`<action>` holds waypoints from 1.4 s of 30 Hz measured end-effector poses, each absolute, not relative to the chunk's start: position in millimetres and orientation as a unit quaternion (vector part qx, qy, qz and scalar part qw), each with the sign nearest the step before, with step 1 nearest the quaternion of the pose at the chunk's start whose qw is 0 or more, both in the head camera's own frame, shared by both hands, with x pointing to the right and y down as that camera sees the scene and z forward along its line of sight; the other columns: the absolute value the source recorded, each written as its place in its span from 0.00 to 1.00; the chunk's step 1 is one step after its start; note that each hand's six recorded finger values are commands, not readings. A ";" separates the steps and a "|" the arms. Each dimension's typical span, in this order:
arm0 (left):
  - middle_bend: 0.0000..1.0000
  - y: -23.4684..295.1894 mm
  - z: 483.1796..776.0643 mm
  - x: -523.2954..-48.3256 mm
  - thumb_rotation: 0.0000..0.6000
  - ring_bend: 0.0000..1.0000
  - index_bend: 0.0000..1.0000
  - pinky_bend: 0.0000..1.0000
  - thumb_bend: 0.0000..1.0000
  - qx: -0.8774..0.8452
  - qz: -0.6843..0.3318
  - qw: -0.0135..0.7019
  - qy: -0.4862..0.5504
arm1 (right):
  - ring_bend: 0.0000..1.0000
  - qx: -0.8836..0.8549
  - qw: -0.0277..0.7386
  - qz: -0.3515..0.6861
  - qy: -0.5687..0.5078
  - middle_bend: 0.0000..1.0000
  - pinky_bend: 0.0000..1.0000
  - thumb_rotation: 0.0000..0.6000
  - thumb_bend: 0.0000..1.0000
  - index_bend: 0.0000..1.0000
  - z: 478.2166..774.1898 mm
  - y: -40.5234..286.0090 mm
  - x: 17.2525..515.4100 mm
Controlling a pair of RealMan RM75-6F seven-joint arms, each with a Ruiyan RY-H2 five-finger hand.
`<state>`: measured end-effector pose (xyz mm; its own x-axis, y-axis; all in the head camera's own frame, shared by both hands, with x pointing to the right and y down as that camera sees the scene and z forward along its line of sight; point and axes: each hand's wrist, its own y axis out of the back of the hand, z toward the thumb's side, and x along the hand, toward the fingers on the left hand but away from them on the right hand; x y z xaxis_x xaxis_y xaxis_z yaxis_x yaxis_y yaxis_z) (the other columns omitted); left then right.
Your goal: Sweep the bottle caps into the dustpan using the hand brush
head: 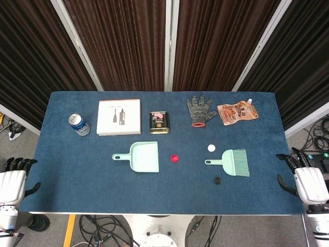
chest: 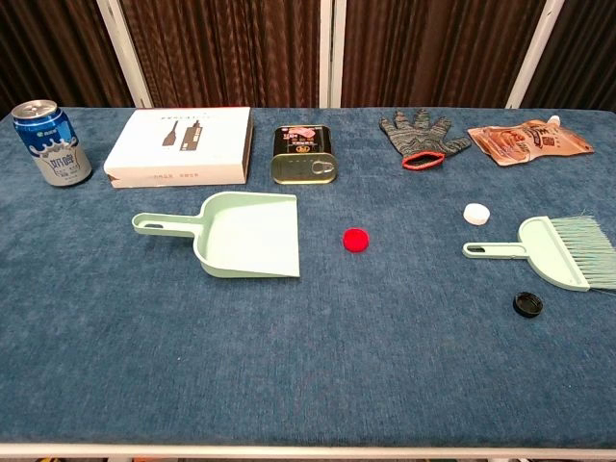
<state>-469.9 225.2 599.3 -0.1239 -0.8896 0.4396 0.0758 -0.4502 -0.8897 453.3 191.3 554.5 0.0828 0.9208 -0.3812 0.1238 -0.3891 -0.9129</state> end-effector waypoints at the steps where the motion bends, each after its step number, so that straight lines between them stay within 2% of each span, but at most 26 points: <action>1: 0.27 225.3 599.5 -470.5 1.00 0.17 0.28 0.14 0.18 -0.548 -0.651 0.370 0.372 | 0.08 -0.637 0.369 0.539 -0.409 0.31 0.14 1.00 0.30 0.25 555.1 191.3 452.6; 7: 0.27 225.1 600.9 -471.4 1.00 0.17 0.28 0.14 0.18 -0.550 -0.649 0.369 0.374 | 0.08 -0.641 0.368 0.538 -0.405 0.32 0.14 1.00 0.30 0.25 556.8 191.2 447.7; 11: 0.27 224.6 601.2 -472.0 1.00 0.17 0.28 0.14 0.18 -0.552 -0.647 0.367 0.377 | 0.09 -0.654 0.362 0.536 -0.392 0.36 0.14 1.00 0.28 0.25 563.1 188.5 438.5; 15: 0.27 223.7 601.2 -473.3 1.00 0.17 0.28 0.14 0.18 -0.554 -0.644 0.366 0.380 | 0.09 -0.670 0.373 0.538 -0.350 0.36 0.14 1.00 0.15 0.29 577.7 178.3 416.9; 18: 0.27 223.5 601.3 -474.5 1.00 0.17 0.28 0.14 0.18 -0.556 -0.642 0.366 0.380 | 0.09 -0.677 0.392 0.539 -0.313 0.36 0.13 1.00 0.10 0.33 591.2 167.8 396.7; 21: 0.27 224.1 601.9 -476.9 1.00 0.17 0.28 0.14 0.18 -0.557 -0.642 0.363 0.382 | 0.08 -0.679 0.423 0.539 -0.266 0.37 0.11 1.00 0.10 0.37 612.4 155.8 368.5; 30: 0.27 225.9 606.6 -482.5 1.00 0.17 0.28 0.14 0.18 -0.562 -0.641 0.353 0.385 | 0.08 -0.656 0.491 0.548 -0.168 0.37 0.08 1.00 0.10 0.42 679.7 145.2 300.5; 42: 0.27 226.8 612.6 -485.2 1.00 0.17 0.28 0.14 0.18 -0.567 -0.640 0.347 0.387 | 0.08 -0.646 0.474 0.574 -0.168 0.40 0.08 1.00 0.13 0.42 725.0 146.7 284.7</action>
